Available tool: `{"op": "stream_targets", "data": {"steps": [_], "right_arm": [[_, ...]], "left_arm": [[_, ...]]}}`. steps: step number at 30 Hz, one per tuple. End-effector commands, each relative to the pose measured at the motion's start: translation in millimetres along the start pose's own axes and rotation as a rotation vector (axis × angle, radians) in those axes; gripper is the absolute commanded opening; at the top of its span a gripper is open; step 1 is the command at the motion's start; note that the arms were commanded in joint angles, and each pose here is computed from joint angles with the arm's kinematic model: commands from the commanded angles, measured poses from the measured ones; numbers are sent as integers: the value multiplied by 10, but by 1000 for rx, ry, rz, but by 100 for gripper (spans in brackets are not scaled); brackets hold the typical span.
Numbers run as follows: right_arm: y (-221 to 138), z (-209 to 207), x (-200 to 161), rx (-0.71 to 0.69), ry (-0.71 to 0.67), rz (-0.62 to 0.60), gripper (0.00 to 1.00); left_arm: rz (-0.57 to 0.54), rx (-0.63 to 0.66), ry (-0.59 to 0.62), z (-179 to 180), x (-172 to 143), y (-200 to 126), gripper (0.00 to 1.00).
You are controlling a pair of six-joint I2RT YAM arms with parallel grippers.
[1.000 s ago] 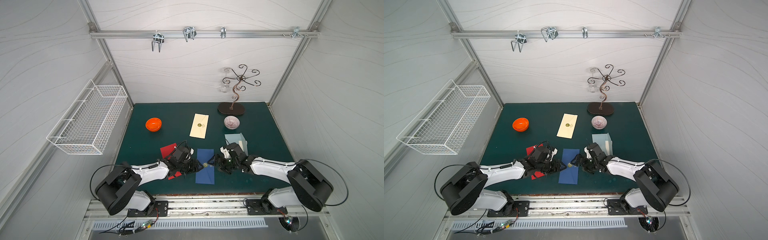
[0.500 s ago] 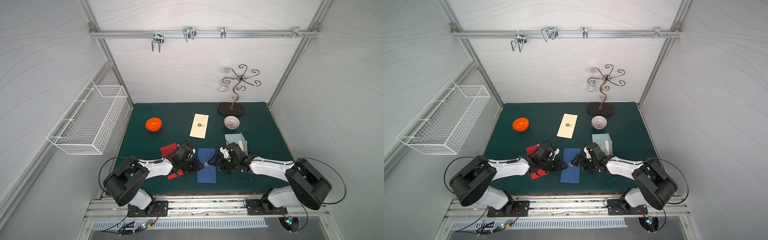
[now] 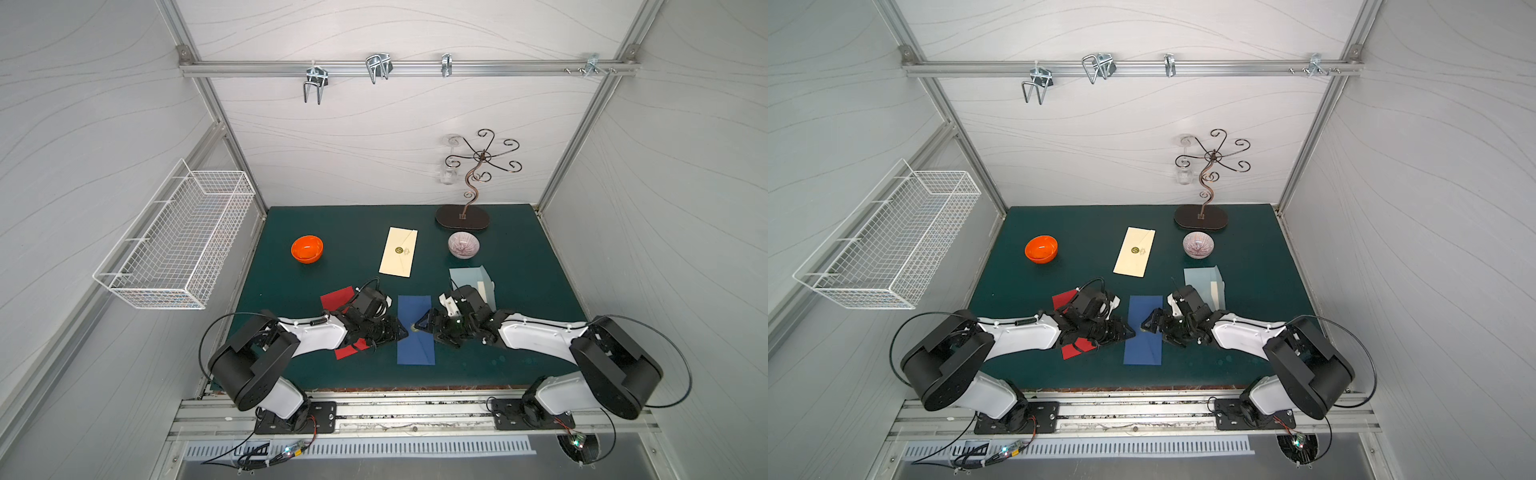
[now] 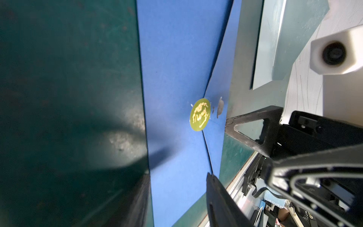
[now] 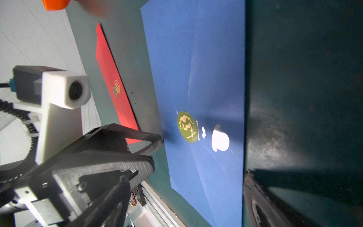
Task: Open the envelope
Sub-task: Pick up the envelope from the center of the board.
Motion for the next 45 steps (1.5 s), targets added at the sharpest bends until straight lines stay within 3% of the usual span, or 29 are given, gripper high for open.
{"op": "stream_targets", "data": {"steps": [1, 6, 12, 22, 28, 45], "right_arm": [[26, -245, -71, -86, 40, 19, 92], [-32, -305, -44, -114, 47, -19, 92], [-92, -349, -32, -115, 52, -45, 92], [-79, -347, -38, -109, 56, -39, 92], [-85, -363, -37, -114, 59, -41, 92], [-23, -388, -47, -80, 66, -27, 92]], "left_arm": [[-47, -37, 40, -144, 87, -105, 52], [-43, -131, 72, -321, 90, -118, 52], [-11, -128, 52, -279, 57, -26, 51], [28, -76, 15, -128, 17, 91, 51], [43, 33, -31, 93, -16, 127, 50], [47, 31, -36, 110, -11, 146, 50]]}}
Point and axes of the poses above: each gripper's point midway between its finger pads, its own y axis out along the fingers, its own z axis along the line the jaws close on, x = y × z, the point moved 1 cm from there along -y, back along the fingers, and after that the axes turned 5 degrees about y, right-handed, at the moved point
